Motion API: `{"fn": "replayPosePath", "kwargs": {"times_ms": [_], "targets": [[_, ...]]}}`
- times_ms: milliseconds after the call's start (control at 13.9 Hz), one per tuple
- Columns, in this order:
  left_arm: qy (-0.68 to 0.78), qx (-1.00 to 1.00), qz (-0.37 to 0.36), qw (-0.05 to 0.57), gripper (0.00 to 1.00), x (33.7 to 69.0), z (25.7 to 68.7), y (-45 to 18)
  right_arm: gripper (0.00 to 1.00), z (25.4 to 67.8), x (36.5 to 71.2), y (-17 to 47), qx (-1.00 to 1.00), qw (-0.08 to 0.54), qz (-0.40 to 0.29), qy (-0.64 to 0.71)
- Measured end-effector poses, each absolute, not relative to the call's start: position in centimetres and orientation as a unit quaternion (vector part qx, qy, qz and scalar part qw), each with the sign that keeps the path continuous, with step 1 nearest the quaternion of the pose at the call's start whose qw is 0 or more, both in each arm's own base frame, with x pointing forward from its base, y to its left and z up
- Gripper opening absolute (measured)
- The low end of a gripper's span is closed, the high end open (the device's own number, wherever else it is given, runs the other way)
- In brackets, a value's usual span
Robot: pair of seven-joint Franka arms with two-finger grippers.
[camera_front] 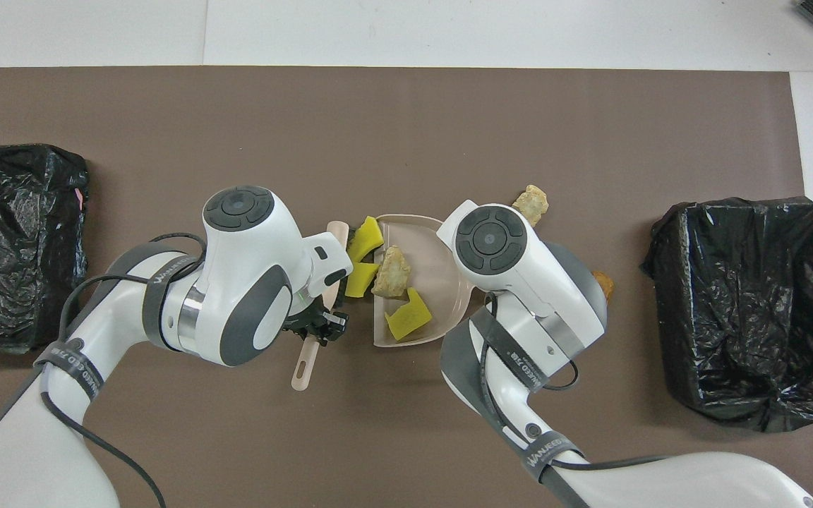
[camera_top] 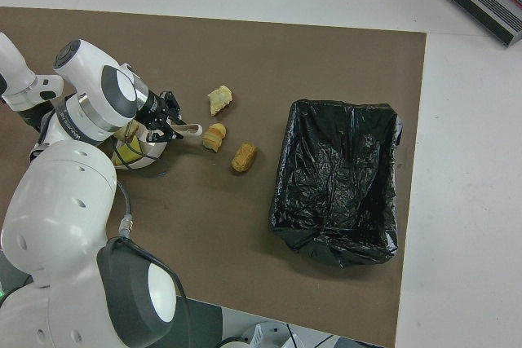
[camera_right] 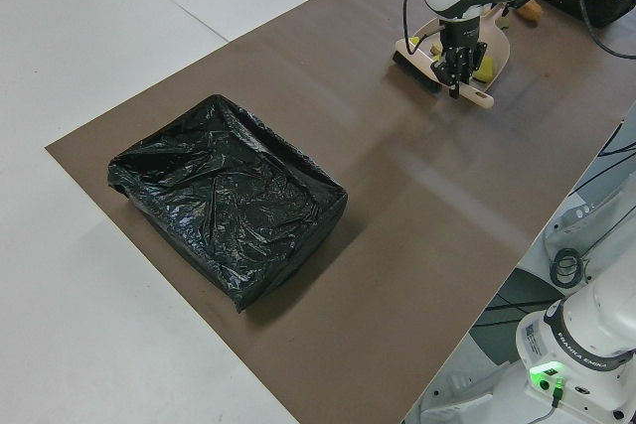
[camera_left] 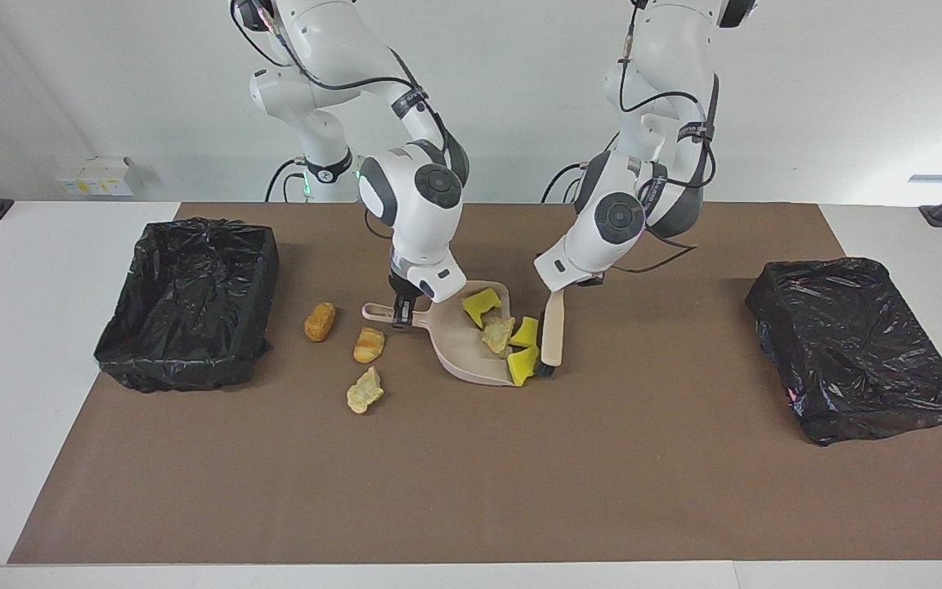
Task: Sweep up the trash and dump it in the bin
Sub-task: 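Carry the loaded dustpan with the right gripper toward the far bin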
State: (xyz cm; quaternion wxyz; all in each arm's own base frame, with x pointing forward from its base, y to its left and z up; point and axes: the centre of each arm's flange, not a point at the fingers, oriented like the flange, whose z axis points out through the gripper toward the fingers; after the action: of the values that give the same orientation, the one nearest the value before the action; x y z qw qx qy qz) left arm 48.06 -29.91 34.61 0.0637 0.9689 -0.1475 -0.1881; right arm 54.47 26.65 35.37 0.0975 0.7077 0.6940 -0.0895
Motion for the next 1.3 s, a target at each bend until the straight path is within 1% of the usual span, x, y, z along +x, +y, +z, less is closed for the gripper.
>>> {"fn": "replayPosePath", "kwargs": {"times_ms": [216, 433, 577, 793, 1082, 1298], "targets": [[-0.148, 0.966, -0.194, 0.088, 0.27, 46.8, 35.2, -32.3, 0.31, 35.2, 54.2, 27.1, 0.715, 0.099, -0.088, 0.686], [-0.142, 0.966, -0.185, 0.114, 0.27, 46.2, 37.7, -33.7, 0.31, 35.2, 53.7, 28.3, 0.72, 0.102, -0.076, 0.682], [-0.139, 0.967, -0.177, 0.118, 0.27, 46.3, 39.4, -33.4, 0.31, 35.2, 53.9, 28.2, 0.721, 0.102, -0.074, 0.681], [-0.119, 0.969, -0.183, 0.119, 0.27, 47.2, 41.3, -30.9, 0.31, 35.4, 54.6, 27.2, 0.726, 0.102, -0.067, 0.677], [-0.092, 0.971, -0.195, 0.105, 0.27, 47.8, 41.8, -28.7, 0.31, 35.7, 55.2, 26.3, 0.731, 0.102, -0.065, 0.672], [-0.045, 0.98, -0.184, 0.059, 0.27, 48.7, 41.8, -27.2, 0.31, 37.8, 56.2, 25.0, 0.727, 0.107, -0.051, 0.676]]}}
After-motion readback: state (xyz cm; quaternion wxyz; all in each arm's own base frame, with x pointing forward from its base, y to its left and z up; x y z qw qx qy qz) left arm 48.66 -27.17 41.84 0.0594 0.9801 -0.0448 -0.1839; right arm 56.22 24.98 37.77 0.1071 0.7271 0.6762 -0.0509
